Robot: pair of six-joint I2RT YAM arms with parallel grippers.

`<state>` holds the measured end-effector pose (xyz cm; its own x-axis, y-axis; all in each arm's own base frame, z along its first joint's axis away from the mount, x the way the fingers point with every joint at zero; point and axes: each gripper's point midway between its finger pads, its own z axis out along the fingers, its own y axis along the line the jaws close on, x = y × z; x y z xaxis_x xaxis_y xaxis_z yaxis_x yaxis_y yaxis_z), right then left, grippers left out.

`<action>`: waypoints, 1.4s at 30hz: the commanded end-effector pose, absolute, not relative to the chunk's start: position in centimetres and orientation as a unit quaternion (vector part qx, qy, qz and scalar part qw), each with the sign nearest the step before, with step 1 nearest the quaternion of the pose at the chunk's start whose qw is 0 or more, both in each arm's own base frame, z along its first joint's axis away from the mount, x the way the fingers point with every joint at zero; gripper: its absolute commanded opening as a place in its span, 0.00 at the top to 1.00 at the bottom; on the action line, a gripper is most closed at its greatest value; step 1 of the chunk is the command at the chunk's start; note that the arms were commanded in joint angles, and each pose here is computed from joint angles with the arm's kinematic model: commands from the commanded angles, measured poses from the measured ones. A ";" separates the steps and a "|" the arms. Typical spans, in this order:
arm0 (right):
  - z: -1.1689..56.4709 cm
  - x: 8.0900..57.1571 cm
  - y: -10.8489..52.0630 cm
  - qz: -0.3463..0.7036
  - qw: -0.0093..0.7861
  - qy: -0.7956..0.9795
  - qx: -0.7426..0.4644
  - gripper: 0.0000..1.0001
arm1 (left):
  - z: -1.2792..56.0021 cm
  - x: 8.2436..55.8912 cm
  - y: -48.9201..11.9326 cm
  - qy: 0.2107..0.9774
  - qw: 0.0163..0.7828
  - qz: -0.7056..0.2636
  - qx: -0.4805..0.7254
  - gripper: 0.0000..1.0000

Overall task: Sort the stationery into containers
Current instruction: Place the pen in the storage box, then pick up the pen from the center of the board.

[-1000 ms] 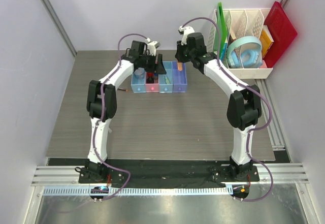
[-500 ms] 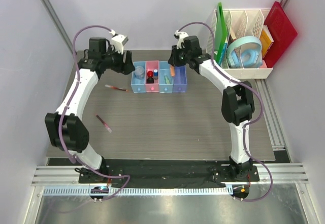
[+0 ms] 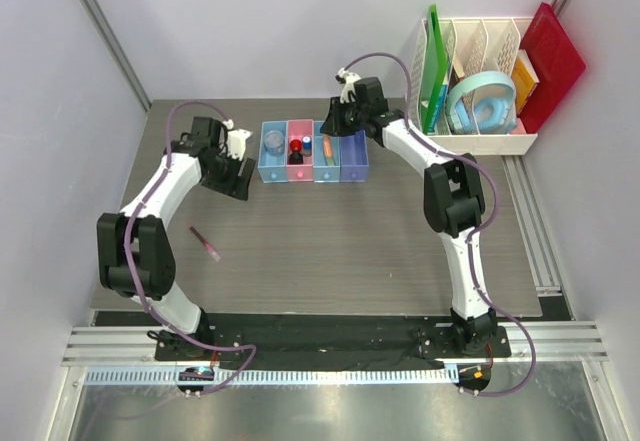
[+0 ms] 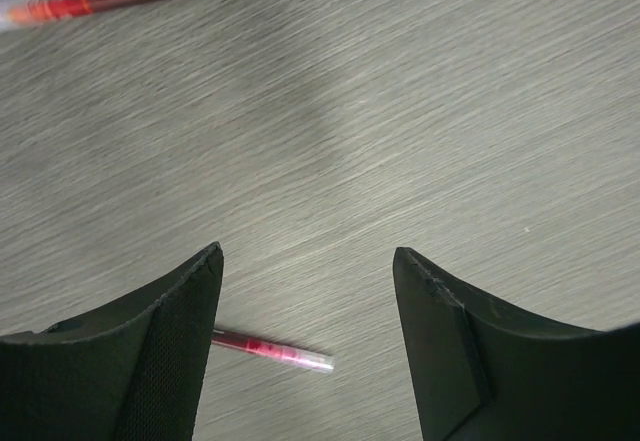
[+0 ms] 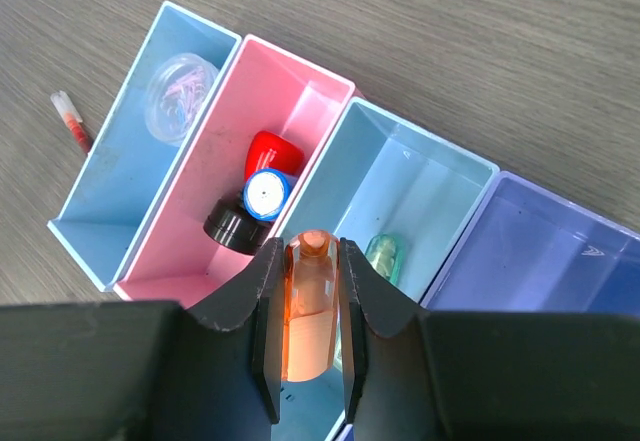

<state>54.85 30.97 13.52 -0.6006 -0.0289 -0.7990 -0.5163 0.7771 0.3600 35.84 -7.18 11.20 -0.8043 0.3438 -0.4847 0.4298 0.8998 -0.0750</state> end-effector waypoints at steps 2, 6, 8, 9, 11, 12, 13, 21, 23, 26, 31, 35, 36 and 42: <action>16.7 55.7 31.8 0.306 0.451 0.821 -0.170 0.69 | 10.9 36.4 -5.4 0.952 0.231 -0.048 0.197 0.30; 16.9 55.6 31.5 0.299 0.454 0.822 -0.171 0.51 | 10.5 38.0 -4.5 0.959 0.224 -0.027 0.171 0.29; 17.2 55.3 31.4 0.294 0.457 0.821 -0.175 0.41 | 9.3 38.3 -3.7 0.968 0.199 -0.016 0.151 0.29; 17.5 55.3 31.1 0.287 0.461 0.821 -0.174 0.39 | 9.6 39.1 -3.3 0.968 0.206 -0.013 0.140 0.29; 18.5 54.9 30.8 0.282 0.470 0.817 -0.180 0.36 | 9.8 40.2 -3.0 0.970 0.210 -0.015 0.118 0.29; 19.0 54.8 30.7 0.278 0.474 0.816 -0.181 0.36 | 8.9 40.6 -2.6 0.974 0.198 -0.013 0.107 0.29; 19.3 54.6 30.5 0.275 0.476 0.815 -0.185 0.36 | 8.8 40.9 -2.3 0.976 0.196 -0.015 0.097 0.29; 26.3 51.2 27.9 0.225 0.529 0.787 -0.224 0.34 | 8.9 45.2 -1.3 0.979 0.190 -0.079 0.004 0.30; 26.8 50.5 27.0 0.208 0.536 0.785 -0.232 0.34 | 8.5 46.0 -1.7 0.978 0.182 -0.098 -0.004 0.30; 28.5 49.2 25.8 0.189 0.552 0.777 -0.236 0.33 | 7.3 46.1 -2.3 0.981 0.153 -0.120 -0.014 0.30; 30.9 47.5 23.8 0.153 0.578 0.763 -0.246 0.29 | 5.2 45.3 -4.2 0.978 0.110 -0.176 -0.030 0.27; 31.9 46.6 23.1 0.146 0.587 0.758 -0.244 0.27 | 4.2 45.1 -4.8 0.976 0.094 -0.190 -0.041 0.22; 32.0 46.5 22.9 0.147 0.588 0.758 -0.243 0.27 | 3.9 45.3 -4.7 0.977 0.095 -0.189 -0.042 0.21; 32.0 45.8 22.6 0.145 0.587 0.759 -0.242 0.26 | 3.0 46.6 -4.1 0.978 0.105 -0.171 -0.058 0.18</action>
<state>46.69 23.17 29.35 -0.2556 -0.2044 -0.9449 -0.5482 0.8357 -0.0325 45.43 -4.03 3.52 -0.9767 -0.1175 -0.1799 -0.0506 0.9395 -0.3388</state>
